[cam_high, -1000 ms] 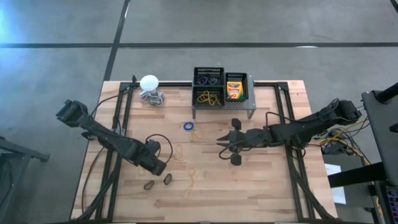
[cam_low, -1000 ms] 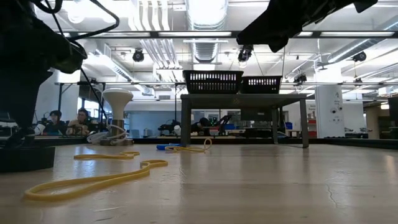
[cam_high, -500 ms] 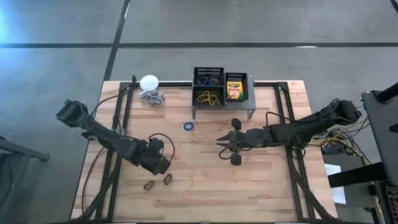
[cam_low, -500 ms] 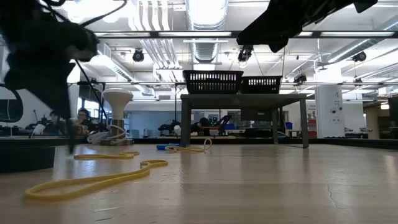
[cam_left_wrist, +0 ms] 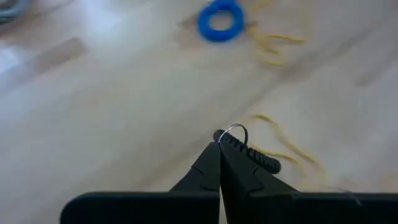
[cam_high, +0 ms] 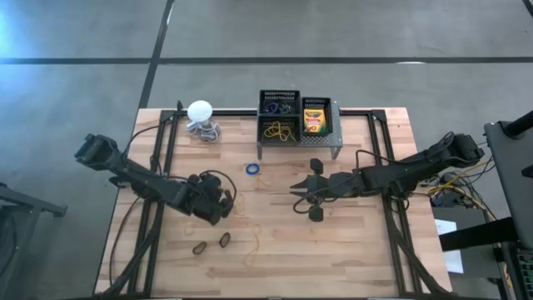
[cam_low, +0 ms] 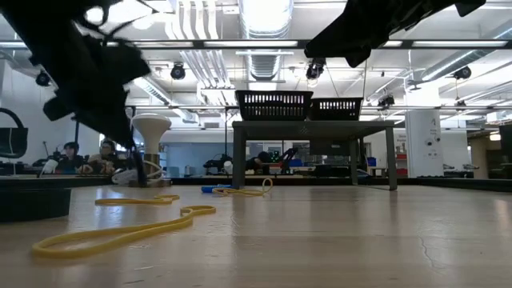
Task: Pick & Place Office Desk Supplies
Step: Put the black spring keychain into the top left black bin, then put the black rubber band into the bottom left black bin
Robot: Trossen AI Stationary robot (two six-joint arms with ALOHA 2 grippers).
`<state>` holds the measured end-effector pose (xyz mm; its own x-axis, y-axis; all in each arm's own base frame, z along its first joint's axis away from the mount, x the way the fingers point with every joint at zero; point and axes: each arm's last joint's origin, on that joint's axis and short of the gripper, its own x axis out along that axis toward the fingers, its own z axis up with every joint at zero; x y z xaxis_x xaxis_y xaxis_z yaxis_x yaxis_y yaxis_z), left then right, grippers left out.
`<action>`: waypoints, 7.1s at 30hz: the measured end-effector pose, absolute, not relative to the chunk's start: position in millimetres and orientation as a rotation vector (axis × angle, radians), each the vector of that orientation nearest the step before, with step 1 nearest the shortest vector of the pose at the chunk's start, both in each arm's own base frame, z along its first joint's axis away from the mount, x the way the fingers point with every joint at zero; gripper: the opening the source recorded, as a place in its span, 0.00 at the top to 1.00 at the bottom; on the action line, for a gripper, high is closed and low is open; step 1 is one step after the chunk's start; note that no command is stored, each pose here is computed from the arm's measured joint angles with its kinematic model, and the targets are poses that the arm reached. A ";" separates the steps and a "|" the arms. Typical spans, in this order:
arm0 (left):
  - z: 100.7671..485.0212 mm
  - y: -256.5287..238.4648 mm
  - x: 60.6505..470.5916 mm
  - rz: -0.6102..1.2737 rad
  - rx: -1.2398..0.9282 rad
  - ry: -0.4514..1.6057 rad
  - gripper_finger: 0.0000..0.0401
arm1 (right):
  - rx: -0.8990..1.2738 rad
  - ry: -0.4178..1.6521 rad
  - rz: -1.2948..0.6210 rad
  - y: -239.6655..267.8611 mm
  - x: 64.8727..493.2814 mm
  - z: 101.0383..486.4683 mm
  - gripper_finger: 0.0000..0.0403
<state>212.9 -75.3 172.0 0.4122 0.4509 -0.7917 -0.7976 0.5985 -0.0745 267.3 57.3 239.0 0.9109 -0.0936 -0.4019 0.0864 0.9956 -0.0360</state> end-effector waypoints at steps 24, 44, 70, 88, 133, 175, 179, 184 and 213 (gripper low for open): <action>141.1 -41.3 212.8 0.826 -0.662 0.885 0.64 | -0.010 0.414 -0.095 57.3 267.4 239.1 0.84; 110.9 -32.8 201.5 0.804 -0.729 0.708 0.71 | -0.015 0.396 -0.092 57.4 268.2 240.6 0.84; 137.2 -41.5 247.9 0.656 -0.618 0.902 0.97 | -0.002 0.348 -0.061 58.4 243.7 268.3 0.84; 349.0 31.9 373.7 0.234 -0.312 0.653 0.98 | -0.089 0.265 -0.071 51.1 206.9 288.7 0.84; 395.9 151.0 365.9 0.355 -0.084 0.697 0.64 | -0.052 0.217 -0.437 -0.3 212.9 292.7 0.84; 154.4 -168.2 195.5 0.152 -0.273 0.870 0.63 | 0.029 0.368 -0.188 84.8 284.1 223.3 0.84; 146.3 -158.2 196.3 0.228 -0.372 0.874 0.56 | 0.033 0.369 -0.189 84.8 284.0 222.9 0.84; 142.0 -156.2 196.6 0.197 -0.406 0.888 0.52 | 0.034 0.369 -0.189 84.7 284.0 223.0 0.84; 171.1 -125.8 285.6 0.262 -0.058 0.704 0.99 | 0.105 0.400 -0.092 83.0 284.7 218.3 0.82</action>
